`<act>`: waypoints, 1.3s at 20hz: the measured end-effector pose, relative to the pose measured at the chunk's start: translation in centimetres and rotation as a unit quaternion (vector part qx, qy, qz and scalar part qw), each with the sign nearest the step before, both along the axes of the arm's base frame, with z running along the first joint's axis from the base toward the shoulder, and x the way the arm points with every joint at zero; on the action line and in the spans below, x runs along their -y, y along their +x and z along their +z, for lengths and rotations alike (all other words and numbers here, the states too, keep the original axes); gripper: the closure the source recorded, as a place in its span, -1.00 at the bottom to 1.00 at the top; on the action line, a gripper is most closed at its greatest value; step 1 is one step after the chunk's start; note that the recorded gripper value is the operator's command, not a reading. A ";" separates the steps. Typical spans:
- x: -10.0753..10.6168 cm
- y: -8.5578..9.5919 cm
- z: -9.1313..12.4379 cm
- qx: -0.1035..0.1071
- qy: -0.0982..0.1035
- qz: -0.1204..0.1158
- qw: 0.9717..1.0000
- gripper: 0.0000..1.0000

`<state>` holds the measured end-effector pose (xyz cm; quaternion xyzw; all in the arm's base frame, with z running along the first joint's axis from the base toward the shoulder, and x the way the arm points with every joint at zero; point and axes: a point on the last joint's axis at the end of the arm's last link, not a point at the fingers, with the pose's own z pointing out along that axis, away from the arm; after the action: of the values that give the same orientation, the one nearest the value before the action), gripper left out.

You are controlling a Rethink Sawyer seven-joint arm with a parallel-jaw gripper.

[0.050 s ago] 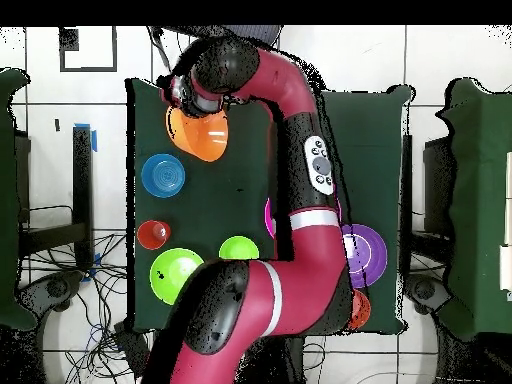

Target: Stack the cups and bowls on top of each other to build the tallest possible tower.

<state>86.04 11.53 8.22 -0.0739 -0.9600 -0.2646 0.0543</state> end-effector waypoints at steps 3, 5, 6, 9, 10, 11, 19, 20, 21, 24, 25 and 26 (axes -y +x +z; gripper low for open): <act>1.5 0.1 0.0 -0.001 0.002 -0.007 1.000 1.00; 3.0 0.3 0.0 -0.002 0.004 -0.017 1.000 1.00; 3.8 0.3 -0.1 -0.004 0.007 -0.021 1.000 1.00; 5.4 -0.1 -0.1 -0.011 0.017 -0.029 0.999 1.00; 5.8 -0.2 -0.1 -0.015 0.022 -0.031 0.999 1.00; 6.3 -0.5 -0.1 -0.020 0.030 -0.033 0.999 1.00; 7.6 -3.0 -0.1 -0.053 0.058 -0.027 0.997 1.00; 7.8 -4.0 -0.4 -0.065 0.070 -0.024 0.995 1.00; 7.9 -4.2 -0.5 -0.067 0.073 -0.024 0.995 1.00; 8.2 -5.4 -1.3 -0.083 0.087 -0.022 0.992 1.00; 8.2 -5.7 -1.4 -0.087 0.092 -0.021 0.992 1.00; 8.3 -6.0 -1.7 -0.091 0.097 -0.021 0.991 1.00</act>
<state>80.04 3.25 6.56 -0.1124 -0.9191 -0.3494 0.1431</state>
